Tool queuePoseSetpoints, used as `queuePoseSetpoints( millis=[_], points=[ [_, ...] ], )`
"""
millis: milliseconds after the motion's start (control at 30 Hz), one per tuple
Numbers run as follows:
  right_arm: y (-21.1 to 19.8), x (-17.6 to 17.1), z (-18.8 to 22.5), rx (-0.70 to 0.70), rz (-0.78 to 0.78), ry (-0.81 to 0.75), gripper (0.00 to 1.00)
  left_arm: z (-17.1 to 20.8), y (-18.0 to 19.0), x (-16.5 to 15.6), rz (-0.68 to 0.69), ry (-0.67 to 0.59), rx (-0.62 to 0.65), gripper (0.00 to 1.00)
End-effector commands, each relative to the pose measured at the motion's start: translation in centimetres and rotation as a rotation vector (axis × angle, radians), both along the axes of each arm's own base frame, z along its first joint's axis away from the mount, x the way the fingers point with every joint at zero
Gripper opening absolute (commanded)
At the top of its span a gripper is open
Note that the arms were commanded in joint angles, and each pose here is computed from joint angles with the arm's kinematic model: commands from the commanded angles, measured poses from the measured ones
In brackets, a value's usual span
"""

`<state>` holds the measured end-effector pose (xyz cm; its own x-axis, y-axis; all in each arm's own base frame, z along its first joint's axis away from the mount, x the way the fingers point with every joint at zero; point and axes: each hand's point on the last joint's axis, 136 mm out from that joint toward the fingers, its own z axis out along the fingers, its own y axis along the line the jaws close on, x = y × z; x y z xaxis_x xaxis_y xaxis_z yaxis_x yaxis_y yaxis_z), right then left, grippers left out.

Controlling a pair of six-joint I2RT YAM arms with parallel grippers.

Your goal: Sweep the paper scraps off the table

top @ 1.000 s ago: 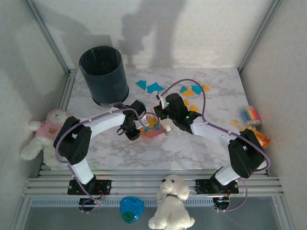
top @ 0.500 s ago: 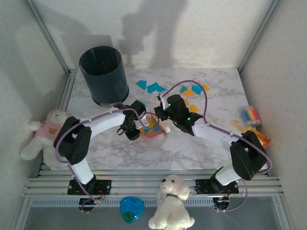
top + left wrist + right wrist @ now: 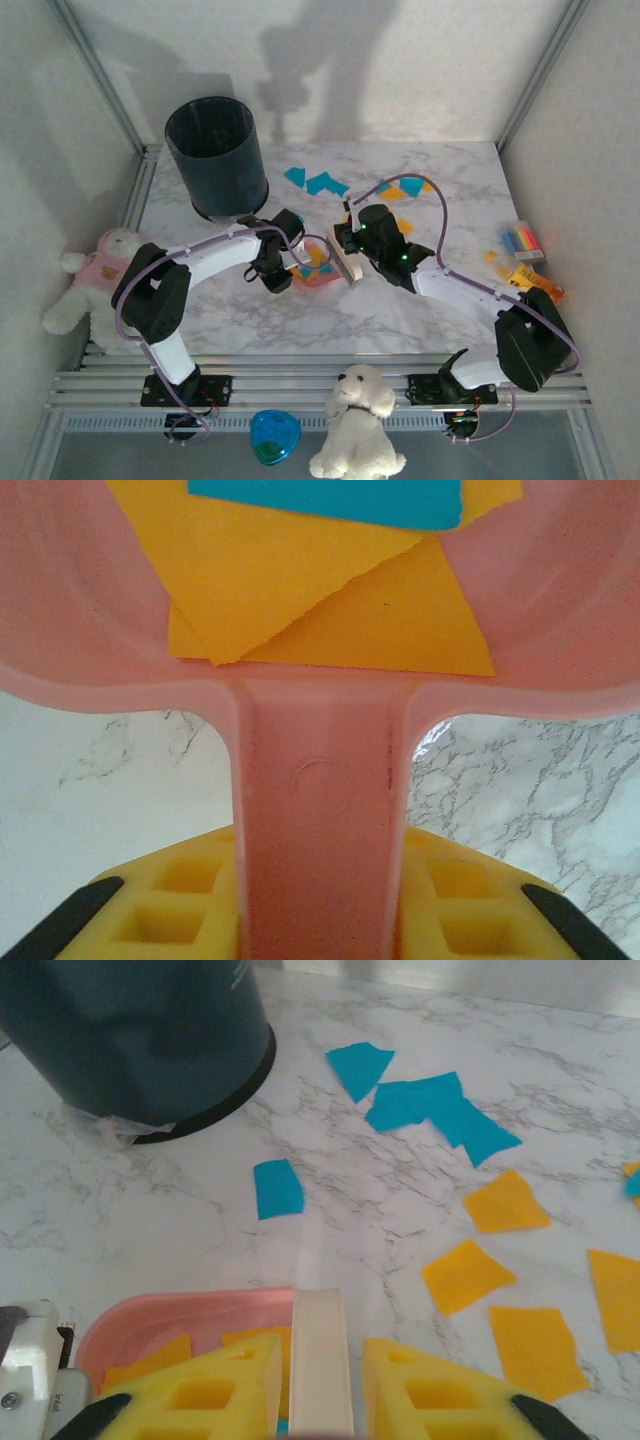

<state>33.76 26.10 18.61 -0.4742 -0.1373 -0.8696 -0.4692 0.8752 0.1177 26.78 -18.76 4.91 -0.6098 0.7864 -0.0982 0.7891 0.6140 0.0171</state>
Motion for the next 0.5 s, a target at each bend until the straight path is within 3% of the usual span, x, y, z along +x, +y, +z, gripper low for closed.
queuePoseSetpoints(
  millis=[0,467],
  points=[
    [-1.9,0.6,3.3,0.07,-0.099,-0.079,0.0,1.5,0.5,0.9,0.019,-0.047,0.006,0.0],
    [-9.2,-0.5,5.5,0.063,-0.28,-0.115,0.0,5.7,-1.4,3.4,0.061,-0.18,-0.118,0.0]
  ],
)
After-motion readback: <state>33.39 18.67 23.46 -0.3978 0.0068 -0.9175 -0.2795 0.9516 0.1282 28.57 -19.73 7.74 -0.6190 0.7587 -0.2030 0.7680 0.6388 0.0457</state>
